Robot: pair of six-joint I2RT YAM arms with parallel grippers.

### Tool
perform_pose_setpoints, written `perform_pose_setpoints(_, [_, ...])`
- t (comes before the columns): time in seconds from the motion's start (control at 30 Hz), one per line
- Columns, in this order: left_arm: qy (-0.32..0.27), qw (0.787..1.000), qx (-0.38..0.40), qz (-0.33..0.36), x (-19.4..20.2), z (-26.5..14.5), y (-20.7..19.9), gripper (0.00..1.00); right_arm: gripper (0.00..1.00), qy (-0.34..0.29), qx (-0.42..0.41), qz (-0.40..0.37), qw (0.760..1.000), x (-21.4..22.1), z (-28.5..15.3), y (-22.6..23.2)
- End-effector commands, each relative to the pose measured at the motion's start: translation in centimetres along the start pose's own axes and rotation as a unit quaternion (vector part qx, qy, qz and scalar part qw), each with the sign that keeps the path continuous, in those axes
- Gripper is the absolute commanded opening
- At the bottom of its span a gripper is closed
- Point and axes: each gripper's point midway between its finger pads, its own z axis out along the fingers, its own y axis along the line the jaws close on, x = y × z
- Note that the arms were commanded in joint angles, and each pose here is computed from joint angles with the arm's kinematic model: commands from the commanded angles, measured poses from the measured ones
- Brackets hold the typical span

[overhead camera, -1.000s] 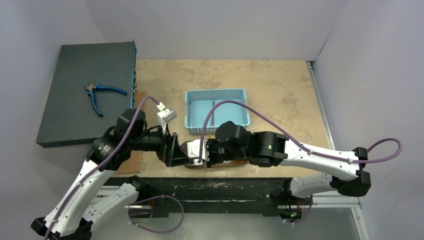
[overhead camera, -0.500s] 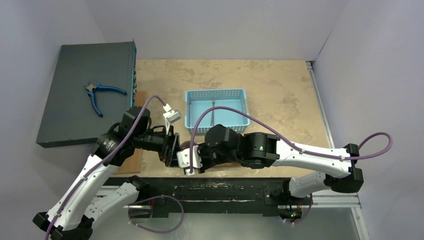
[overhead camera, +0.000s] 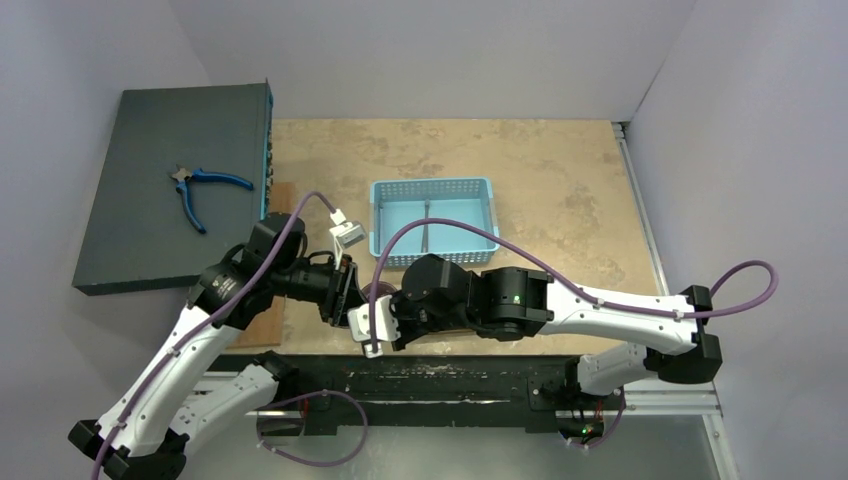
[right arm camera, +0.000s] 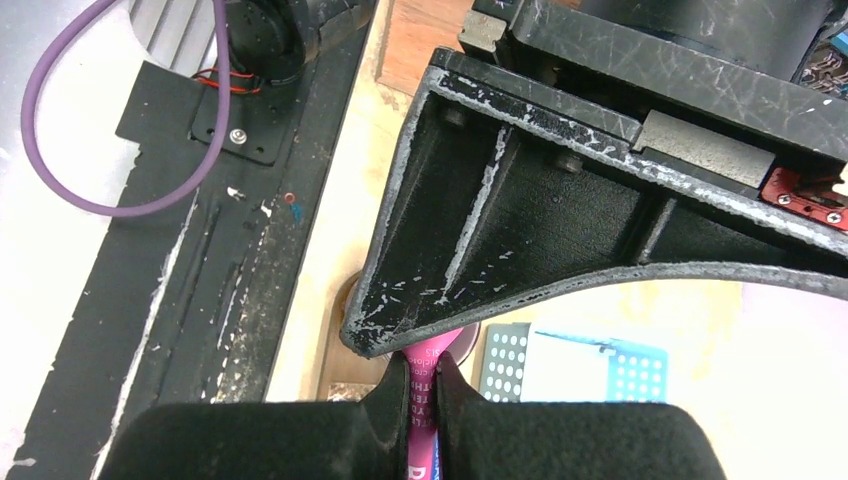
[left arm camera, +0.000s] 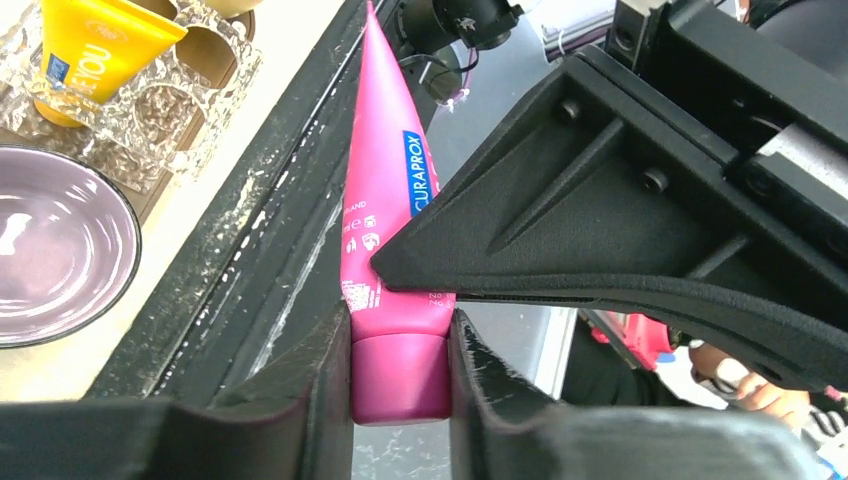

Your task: Prepare toiletry sets of a toothbrush and toothpaste on the tray

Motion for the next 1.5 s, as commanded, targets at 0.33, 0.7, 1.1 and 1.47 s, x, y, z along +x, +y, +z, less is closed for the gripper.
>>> perform_pose_setpoints(0.33, [-0.046, 0.998, -0.017, 0.042, -0.3, -0.6, 0.1, 0.0, 0.48, -0.086, 0.114, 0.066, 0.988, -2.8, -4.0, -3.8])
perform_pose_setpoints(0.7, [-0.141, 0.981, -0.104, 0.079, -1.3, -3.0, 1.4, 0.0, 0.54, -0.137, 0.172, 0.236, 0.947, -0.3, -6.5, -8.9])
perform_pose_setpoints(1.1, [-0.226, 0.96, -0.112, 0.124, -1.1, -6.1, -0.7, 0.0, 0.62, -0.226, 0.078, 0.378, 0.894, 0.0, -6.2, -9.0])
perform_pose_setpoints(1.47, [-0.259, 0.949, -0.068, 0.165, -0.3, -7.3, -3.4, 0.0, 0.65, -0.323, -0.074, 0.397, 0.856, -3.2, -6.8, -5.7])
